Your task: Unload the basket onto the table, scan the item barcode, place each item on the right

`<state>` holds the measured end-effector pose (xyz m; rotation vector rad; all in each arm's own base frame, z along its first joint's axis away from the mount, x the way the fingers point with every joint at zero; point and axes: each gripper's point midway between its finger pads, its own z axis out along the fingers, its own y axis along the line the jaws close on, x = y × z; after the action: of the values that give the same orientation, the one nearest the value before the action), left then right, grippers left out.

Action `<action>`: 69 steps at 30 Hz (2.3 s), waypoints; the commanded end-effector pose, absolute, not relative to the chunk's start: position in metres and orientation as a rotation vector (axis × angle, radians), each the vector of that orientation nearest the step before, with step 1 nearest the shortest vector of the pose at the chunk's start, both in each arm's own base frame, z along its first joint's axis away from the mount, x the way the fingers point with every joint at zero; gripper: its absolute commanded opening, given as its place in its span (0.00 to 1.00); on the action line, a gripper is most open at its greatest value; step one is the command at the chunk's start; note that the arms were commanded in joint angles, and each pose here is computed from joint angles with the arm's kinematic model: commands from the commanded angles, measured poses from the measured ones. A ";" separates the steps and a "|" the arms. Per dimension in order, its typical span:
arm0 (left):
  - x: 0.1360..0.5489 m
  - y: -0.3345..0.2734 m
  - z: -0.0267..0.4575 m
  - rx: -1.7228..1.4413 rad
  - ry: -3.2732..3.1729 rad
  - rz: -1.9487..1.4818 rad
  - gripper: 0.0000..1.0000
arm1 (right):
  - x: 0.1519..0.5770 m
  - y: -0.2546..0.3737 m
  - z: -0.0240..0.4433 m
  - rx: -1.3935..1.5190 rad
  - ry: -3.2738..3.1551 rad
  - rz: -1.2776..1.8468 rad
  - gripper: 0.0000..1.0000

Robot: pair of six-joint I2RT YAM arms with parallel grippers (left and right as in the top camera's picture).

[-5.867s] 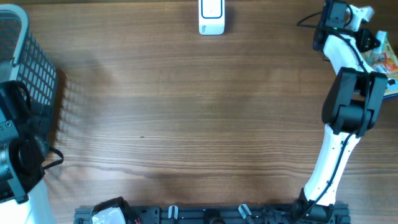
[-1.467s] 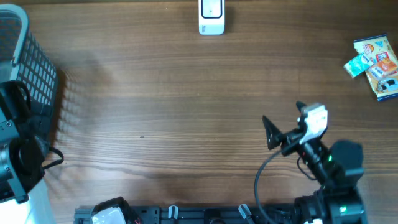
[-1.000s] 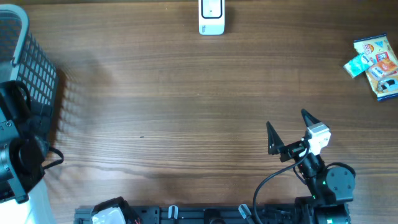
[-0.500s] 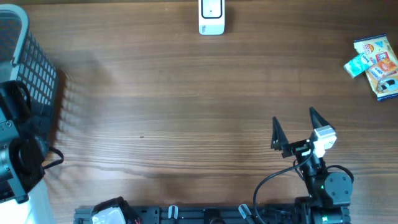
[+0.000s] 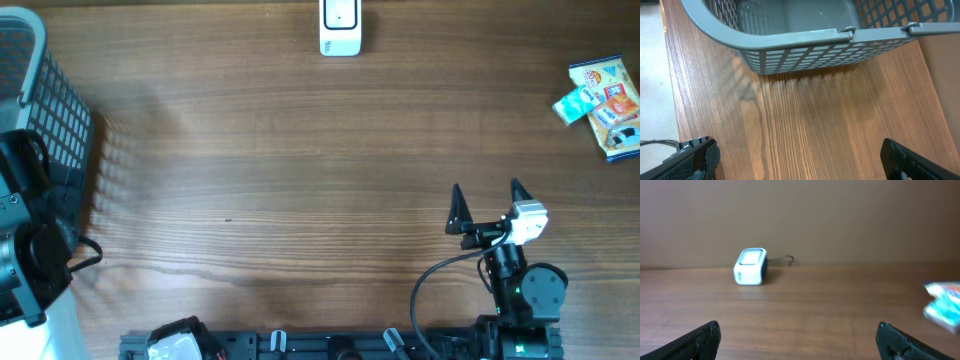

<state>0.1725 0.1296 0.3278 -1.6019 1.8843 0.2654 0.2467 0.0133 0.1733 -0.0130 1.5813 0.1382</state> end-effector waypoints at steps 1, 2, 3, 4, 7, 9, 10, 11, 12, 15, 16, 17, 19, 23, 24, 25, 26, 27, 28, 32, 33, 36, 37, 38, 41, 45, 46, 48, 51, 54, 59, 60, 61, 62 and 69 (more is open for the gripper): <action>0.172 0.130 0.330 -1.597 1.884 0.266 1.00 | 0.247 0.004 0.176 0.047 1.564 0.116 1.00; 0.172 0.130 0.330 -1.597 1.884 0.266 1.00 | 0.247 0.004 0.176 0.047 1.564 0.117 1.00; 0.172 0.130 0.330 -1.597 1.884 0.266 1.00 | 0.247 0.004 0.176 0.047 1.564 0.116 1.00; 0.172 0.130 0.330 -1.597 1.884 0.266 1.00 | 0.247 0.004 0.176 0.047 1.564 0.116 1.00; 0.172 0.130 0.330 -1.597 1.884 0.266 1.00 | 0.247 0.002 0.176 0.054 1.565 0.109 1.00; 0.172 0.130 0.330 -1.597 1.884 0.266 1.00 | 0.247 -0.003 0.176 0.069 1.567 0.076 1.00; 0.172 0.130 0.330 -1.597 1.884 0.266 1.00 | 0.247 -0.003 0.176 0.054 1.567 0.061 1.00; 0.172 0.130 0.330 -1.597 1.884 0.266 1.00 | 0.247 -0.003 0.176 0.035 1.568 0.041 1.00; 0.172 0.130 0.330 -1.597 1.884 0.266 1.00 | 0.247 -0.003 0.175 0.014 1.568 0.020 1.00; 0.172 0.130 0.330 -1.597 1.884 0.266 1.00 | 0.247 -0.003 0.175 -0.034 1.569 -0.025 1.00; 0.172 0.130 0.330 -1.597 1.884 0.266 1.00 | 0.247 -0.003 0.175 -0.045 1.569 -0.033 1.00; 0.172 0.130 0.330 -1.597 1.884 0.266 1.00 | 0.247 -0.003 0.175 -0.048 1.569 -0.035 1.00; 0.172 0.130 0.330 -1.597 1.884 0.266 1.00 | 0.247 -0.003 0.175 -0.045 1.569 -0.037 1.00; 0.172 0.130 0.330 -1.597 1.884 0.266 1.00 | 0.247 -0.004 0.175 -0.042 1.569 -0.037 1.00; 0.172 0.130 0.330 -1.597 1.884 0.266 1.00 | 0.247 -0.004 0.175 -0.041 1.569 -0.037 1.00; 0.172 0.130 0.330 -1.597 1.884 0.266 1.00 | 0.247 -0.004 0.175 -0.041 1.569 -0.037 1.00; 0.172 0.130 0.330 -1.597 1.884 0.266 1.00 | 0.247 -0.004 0.175 -0.041 1.569 -0.038 1.00; 0.172 0.130 0.330 -1.598 1.884 0.266 1.00 | 0.247 -0.004 0.175 -0.041 1.569 -0.037 1.00; 0.172 0.130 0.330 -1.597 1.884 0.266 1.00 | 0.247 -0.004 0.175 -0.041 1.569 -0.037 1.00; 0.172 0.130 0.330 -1.597 1.884 0.266 1.00 | 0.247 -0.004 0.175 -0.042 1.569 -0.037 1.00; 0.172 0.130 0.330 -1.597 1.884 0.266 1.00 | 0.247 -0.004 0.175 -0.042 1.569 -0.036 1.00; 0.172 0.130 0.330 -1.597 1.884 0.266 1.00 | 0.247 -0.004 0.175 -0.035 1.569 -0.029 1.00; 0.172 0.130 0.330 -1.597 1.884 0.266 1.00 | 0.247 -0.004 0.175 -0.036 1.569 -0.029 1.00; 0.172 0.130 0.330 -1.597 1.884 0.266 1.00 | 0.247 -0.004 0.175 -0.026 1.569 -0.020 1.00; 0.172 0.130 0.330 -1.597 1.884 0.266 1.00 | 0.247 -0.004 0.175 -0.018 1.569 -0.013 1.00; 0.172 0.130 0.330 -1.597 1.884 0.266 1.00 | 0.247 -0.004 0.175 -0.018 1.569 -0.012 1.00; 0.172 0.130 0.330 -1.597 1.884 0.266 1.00 | 0.247 -0.004 0.175 -0.018 1.569 -0.012 1.00; 0.172 0.130 0.330 -1.597 1.884 0.266 1.00 | 0.247 -0.004 0.175 -0.018 1.569 -0.012 1.00; 0.172 0.130 0.330 -1.597 1.884 0.266 1.00 | 0.247 -0.004 0.176 -0.018 1.567 -0.013 1.00; 0.172 0.130 0.330 -1.597 1.884 0.266 1.00 | 0.247 -0.004 0.176 -0.018 1.567 -0.013 1.00; 0.172 0.130 0.330 -1.597 1.884 0.266 1.00 | 0.247 -0.004 0.176 -0.018 1.568 -0.013 1.00; 0.172 0.130 0.330 -1.597 1.884 0.266 1.00 | 0.247 -0.004 0.176 -0.018 1.568 -0.013 1.00; 0.172 0.130 0.330 -1.597 1.884 0.266 1.00 | 0.247 -0.004 0.176 -0.018 1.568 -0.012 1.00; 0.172 0.130 0.330 -1.597 1.884 0.266 1.00 | 0.247 -0.004 0.176 -0.019 1.568 -0.013 1.00; 0.172 0.130 0.330 -1.597 1.884 0.266 1.00 | 0.247 -0.004 0.176 -0.018 1.568 -0.013 1.00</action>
<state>0.1725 0.1296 0.3278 -1.6023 1.8840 0.2653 0.2474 -0.0006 0.1728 -0.0381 1.5812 -0.0049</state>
